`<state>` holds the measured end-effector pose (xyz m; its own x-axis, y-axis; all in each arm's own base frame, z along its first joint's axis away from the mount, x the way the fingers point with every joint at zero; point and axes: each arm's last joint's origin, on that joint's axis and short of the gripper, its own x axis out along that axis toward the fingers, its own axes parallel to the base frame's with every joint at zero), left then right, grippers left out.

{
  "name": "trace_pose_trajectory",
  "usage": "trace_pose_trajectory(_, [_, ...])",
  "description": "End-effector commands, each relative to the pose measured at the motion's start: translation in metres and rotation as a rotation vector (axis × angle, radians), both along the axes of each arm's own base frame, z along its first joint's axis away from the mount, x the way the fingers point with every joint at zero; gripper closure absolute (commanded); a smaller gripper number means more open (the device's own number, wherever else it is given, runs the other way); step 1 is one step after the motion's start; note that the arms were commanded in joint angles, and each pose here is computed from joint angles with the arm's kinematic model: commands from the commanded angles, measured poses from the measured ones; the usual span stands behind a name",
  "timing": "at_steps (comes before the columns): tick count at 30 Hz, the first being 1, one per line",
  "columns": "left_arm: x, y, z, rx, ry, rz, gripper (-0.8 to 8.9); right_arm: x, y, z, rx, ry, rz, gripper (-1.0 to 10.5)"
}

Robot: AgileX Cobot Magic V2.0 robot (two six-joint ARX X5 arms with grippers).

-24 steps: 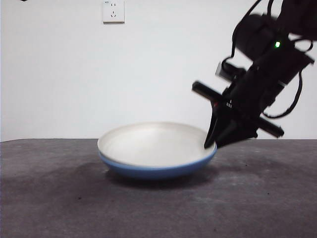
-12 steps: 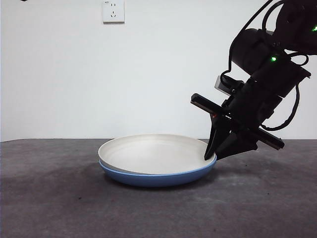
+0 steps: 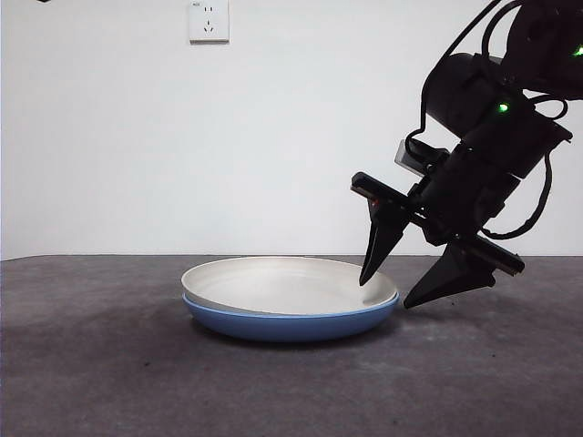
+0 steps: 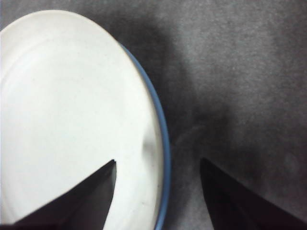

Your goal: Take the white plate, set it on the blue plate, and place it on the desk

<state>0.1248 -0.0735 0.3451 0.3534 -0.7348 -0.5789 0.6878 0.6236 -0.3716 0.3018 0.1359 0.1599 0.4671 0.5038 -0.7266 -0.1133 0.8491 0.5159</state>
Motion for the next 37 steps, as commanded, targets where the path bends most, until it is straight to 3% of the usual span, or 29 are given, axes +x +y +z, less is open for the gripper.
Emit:
trace_pose_trajectory(1, [0.001,-0.001,0.002,-0.005,-0.012,-0.011,4.7,0.0,0.002,0.018,0.021,-0.053,0.007,6.7])
trace_pose_trajectory(9, [0.001,-0.001,0.002,-0.005,-0.013,-0.011,4.7,-0.032,-0.011,0.081,0.03,-0.204,0.06,6.7])
trace_pose_trajectory(17, [0.001,-0.001,0.002,-0.004,-0.016,-0.013,4.71,-0.093,-0.032,0.138,0.029,-0.324,0.203,6.7])
trace_pose_trajectory(22, [0.001,-0.001,0.002,-0.004,-0.015,-0.013,4.7,-0.134,-0.045,0.15,-0.018,-0.293,0.29,6.7])
trace_pose_trajectory(28, [0.001,-0.001,0.002,-0.004,-0.014,-0.013,4.71,-0.173,-0.058,0.149,-0.077,-0.174,0.373,6.7])
trace_pose_trajectory(37, [0.001,-0.001,0.002,-0.004,-0.013,-0.012,4.71,-0.19,-0.065,0.153,-0.082,-0.195,0.402,6.7])
